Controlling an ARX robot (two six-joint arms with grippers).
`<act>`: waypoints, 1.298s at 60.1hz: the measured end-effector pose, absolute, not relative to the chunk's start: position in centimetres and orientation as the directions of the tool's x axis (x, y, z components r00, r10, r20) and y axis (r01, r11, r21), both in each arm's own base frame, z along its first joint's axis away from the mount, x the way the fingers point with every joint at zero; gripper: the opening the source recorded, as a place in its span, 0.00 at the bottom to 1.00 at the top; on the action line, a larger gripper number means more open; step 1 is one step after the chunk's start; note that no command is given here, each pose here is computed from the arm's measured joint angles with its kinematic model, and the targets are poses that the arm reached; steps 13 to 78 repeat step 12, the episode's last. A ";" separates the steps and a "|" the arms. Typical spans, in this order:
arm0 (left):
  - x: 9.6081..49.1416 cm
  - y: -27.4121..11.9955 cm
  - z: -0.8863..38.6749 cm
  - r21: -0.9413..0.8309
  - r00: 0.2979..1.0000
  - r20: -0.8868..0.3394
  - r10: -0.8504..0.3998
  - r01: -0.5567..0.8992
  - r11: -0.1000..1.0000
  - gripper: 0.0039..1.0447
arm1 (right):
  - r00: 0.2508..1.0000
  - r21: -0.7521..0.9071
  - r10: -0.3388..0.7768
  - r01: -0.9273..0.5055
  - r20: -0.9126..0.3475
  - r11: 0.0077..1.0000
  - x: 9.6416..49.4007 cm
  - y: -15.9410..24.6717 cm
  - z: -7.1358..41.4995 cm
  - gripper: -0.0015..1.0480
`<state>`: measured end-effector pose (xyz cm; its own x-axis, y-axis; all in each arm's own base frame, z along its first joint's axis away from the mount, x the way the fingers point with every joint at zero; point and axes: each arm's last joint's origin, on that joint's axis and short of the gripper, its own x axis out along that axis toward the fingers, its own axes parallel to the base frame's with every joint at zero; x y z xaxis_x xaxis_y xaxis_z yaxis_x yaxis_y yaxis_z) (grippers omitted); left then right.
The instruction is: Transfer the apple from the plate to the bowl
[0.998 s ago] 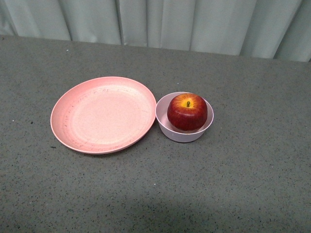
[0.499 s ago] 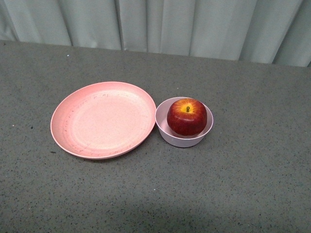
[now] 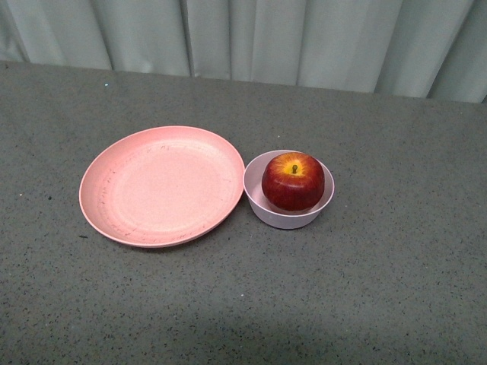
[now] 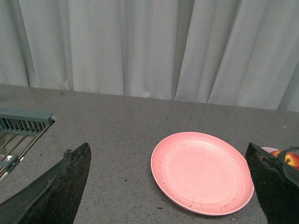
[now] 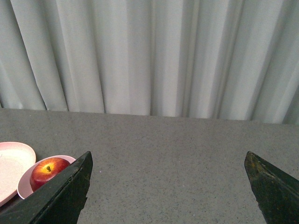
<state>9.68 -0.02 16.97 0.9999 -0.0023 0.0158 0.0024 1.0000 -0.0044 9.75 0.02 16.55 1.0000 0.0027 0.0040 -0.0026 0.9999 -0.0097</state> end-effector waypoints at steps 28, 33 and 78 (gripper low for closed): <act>9.7 0.0 17.0 -0.004 1.000 0.016 -0.002 0.002 1.000 0.94 | 1.000 -0.010 0.003 -0.003 0.004 1.000 9.8 0.0 16.5 0.91; 9.7 0.0 17.0 -0.004 1.000 0.016 -0.002 0.002 1.000 0.94 | 1.000 -0.010 0.003 -0.003 0.004 1.000 9.8 0.0 16.5 0.91; 9.7 0.0 17.0 -0.004 1.000 0.016 -0.002 0.002 1.000 0.94 | 1.000 -0.010 0.003 -0.003 0.004 1.000 9.8 0.0 16.5 0.91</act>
